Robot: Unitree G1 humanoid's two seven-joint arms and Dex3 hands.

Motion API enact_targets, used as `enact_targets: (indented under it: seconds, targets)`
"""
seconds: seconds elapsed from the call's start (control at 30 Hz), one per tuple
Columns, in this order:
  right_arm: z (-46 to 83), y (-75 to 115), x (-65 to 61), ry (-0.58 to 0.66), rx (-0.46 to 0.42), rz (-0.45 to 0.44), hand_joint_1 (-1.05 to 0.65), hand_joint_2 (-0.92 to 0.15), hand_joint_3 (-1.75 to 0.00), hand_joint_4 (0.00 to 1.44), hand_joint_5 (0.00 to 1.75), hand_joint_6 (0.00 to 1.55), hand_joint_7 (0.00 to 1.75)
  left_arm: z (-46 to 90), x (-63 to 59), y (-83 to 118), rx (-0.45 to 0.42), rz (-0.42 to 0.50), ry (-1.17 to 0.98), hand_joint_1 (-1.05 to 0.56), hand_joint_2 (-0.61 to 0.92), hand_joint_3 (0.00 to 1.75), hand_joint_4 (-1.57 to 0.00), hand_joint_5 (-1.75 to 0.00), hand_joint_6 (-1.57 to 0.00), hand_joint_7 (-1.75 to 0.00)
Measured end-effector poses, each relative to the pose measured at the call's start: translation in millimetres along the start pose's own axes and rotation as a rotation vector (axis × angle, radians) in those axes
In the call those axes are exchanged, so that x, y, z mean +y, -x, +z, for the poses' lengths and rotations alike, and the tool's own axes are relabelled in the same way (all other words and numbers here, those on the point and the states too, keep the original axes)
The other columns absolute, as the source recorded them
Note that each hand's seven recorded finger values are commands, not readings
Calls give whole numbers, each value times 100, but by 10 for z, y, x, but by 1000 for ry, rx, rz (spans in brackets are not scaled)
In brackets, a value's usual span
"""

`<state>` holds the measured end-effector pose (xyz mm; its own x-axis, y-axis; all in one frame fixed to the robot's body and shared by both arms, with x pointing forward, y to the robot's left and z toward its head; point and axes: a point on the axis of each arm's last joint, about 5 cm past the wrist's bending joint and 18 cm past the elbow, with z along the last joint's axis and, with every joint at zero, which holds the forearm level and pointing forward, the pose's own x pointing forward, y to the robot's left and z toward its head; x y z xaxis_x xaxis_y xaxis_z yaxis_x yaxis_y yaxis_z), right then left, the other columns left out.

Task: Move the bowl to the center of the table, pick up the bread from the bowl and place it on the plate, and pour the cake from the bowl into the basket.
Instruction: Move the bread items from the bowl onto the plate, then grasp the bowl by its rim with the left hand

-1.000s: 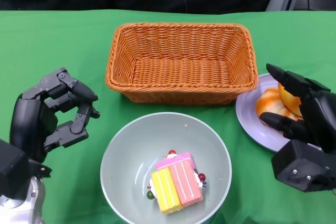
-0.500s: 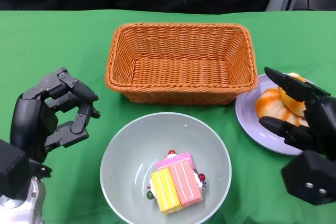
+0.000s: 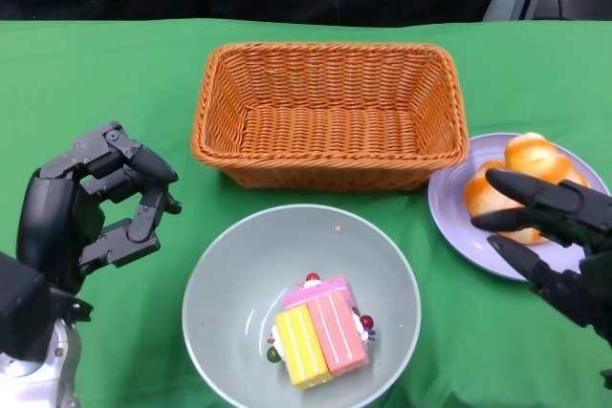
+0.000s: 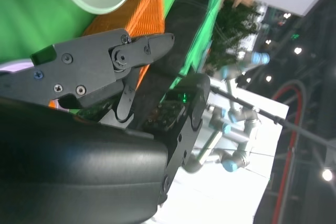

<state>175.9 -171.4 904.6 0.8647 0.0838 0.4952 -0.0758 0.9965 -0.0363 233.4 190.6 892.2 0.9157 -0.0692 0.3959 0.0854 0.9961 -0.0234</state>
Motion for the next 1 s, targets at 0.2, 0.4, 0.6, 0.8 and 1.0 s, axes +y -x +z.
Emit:
enact_targets:
  seconds: [0.2, 0.4, 0.6, 0.8, 1.0]
  targets:
    - [6, 32, -53, -65, -4, -31, -4, -81, -42, 67, 129, 75, 90, -10, 9, 7, 4, -17, 11, -3, 62, 98, -75, -153, -77, -132]
    - [19, 89, -64, -80, 22, -22, -4, -63, -83, 62, 144, 70, 110, -18, 55, 25, -1, -40, -16, -8, 62, 91, -72, -144, -78, -114]
    - [34, 77, -61, -126, 33, -20, -8, -65, -74, 61, 149, 67, 114, 84, 121, 30, -92, -163, -194, -17, 61, 63, -64, -75, -76, -30]
    - [48, 60, -60, -152, 46, -22, -8, -64, -75, 61, 150, 66, 115, 350, 312, 71, -258, -336, -454, -34, 85, 8, -59, -15, -66, 0]
    - [41, 48, -70, -188, 50, -9, -12, -66, -73, 63, 149, 66, 113, 519, 418, 136, -412, -468, -658, -48, 86, 3, -51, -7, -57, 0]
